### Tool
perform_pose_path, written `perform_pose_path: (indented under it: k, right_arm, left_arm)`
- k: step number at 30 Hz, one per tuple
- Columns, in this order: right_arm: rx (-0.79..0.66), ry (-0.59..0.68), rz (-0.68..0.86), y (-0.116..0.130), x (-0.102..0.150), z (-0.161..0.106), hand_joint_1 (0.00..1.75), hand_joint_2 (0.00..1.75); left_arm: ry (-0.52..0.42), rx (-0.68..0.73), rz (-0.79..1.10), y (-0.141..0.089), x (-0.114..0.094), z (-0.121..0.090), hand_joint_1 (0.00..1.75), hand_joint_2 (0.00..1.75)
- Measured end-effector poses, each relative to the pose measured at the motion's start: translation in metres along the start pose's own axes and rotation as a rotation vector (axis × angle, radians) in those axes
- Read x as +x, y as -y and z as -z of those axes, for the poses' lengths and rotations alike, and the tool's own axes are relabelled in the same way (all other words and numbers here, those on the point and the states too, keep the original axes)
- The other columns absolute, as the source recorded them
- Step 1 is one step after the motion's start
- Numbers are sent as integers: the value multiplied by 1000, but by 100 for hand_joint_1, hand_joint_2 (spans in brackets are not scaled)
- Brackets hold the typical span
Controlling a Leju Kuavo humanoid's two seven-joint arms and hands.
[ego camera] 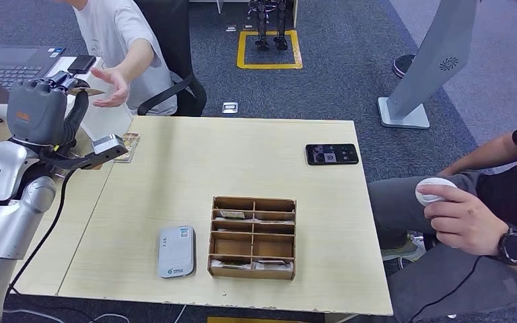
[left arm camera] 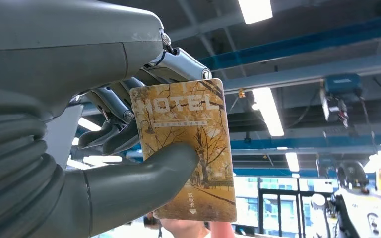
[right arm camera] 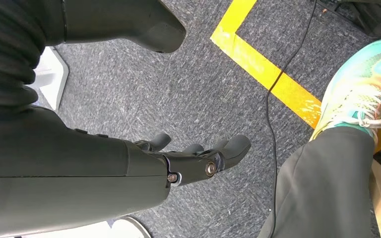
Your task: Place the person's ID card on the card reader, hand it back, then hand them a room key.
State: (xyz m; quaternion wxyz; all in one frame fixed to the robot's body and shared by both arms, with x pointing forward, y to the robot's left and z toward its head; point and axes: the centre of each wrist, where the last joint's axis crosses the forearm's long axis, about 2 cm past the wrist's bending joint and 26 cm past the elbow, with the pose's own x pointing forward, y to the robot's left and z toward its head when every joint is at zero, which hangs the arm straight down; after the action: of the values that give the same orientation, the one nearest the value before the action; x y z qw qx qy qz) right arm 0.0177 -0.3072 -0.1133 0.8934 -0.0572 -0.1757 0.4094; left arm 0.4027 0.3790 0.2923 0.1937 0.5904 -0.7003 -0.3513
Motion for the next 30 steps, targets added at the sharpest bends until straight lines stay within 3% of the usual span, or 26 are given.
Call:
perform_pose_path:
  k: [8, 12, 30]
  right_arm:
    - [-2, 1, -1, 0, 0, 0, 0, 175]
    - [-1, 2, 6, -1, 1, 0, 0, 175]
    - [0, 6, 9, -3, 5, 1, 0, 175]
  left_arm:
    - [9, -33, 16, 5, 0, -4, 175, 175]
    - [-14, -75, -48, 11, -1, -9, 0, 175]
    - [-36, -76, -109, 13, 4, -7, 0, 175]
